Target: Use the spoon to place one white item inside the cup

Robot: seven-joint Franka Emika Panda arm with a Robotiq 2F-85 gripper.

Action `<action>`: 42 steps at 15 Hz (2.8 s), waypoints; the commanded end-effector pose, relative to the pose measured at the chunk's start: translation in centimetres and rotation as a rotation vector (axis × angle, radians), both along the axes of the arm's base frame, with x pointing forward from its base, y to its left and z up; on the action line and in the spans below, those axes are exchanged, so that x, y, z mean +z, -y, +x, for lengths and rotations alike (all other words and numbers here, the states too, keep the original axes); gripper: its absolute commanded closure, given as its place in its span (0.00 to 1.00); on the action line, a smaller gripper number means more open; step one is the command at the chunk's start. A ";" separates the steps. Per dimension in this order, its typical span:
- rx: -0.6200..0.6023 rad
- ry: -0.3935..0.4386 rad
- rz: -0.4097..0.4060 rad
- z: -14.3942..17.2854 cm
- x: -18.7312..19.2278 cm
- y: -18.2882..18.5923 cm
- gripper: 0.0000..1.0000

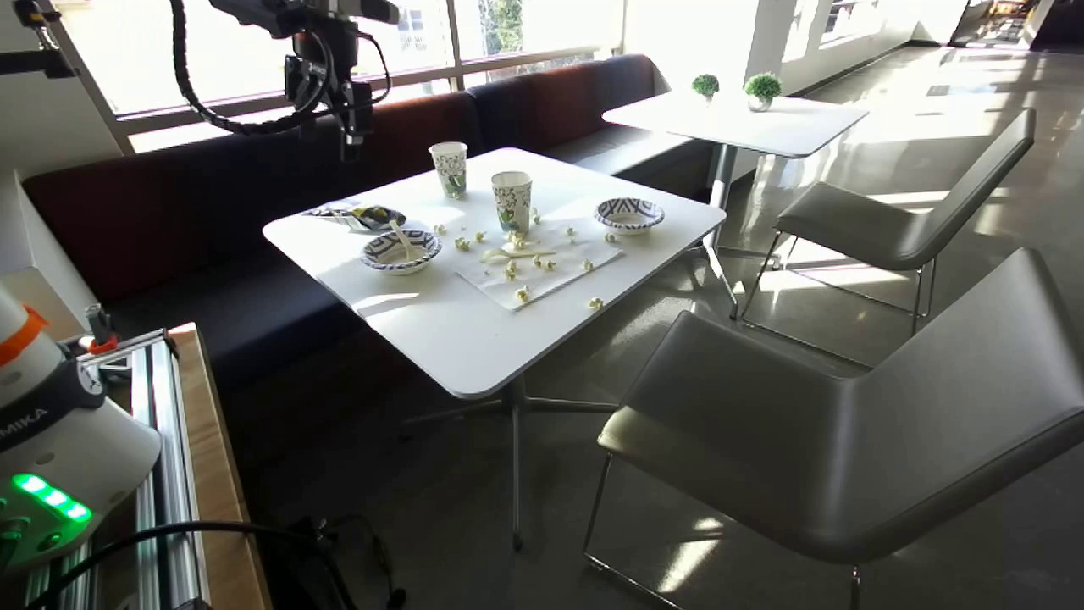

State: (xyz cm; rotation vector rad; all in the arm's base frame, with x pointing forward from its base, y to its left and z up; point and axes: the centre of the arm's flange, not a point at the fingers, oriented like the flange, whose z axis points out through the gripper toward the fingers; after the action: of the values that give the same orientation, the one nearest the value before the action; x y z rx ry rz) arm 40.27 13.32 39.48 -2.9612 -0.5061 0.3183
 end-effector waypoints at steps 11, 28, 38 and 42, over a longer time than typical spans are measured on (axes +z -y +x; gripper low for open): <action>0.354 -0.193 -0.168 5.1 -3.5 -5.7 0.00; 0.780 -0.047 -0.314 4.5 -6.1 -10.6 0.00; 0.842 -0.021 -0.287 4.4 -6.6 -11.0 0.00; 0.943 0.170 -0.246 5.5 -7.6 -11.6 0.00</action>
State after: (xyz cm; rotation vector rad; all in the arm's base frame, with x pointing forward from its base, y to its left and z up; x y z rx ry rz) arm 45.34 24.64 33.10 -2.8067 -1.8828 0.4228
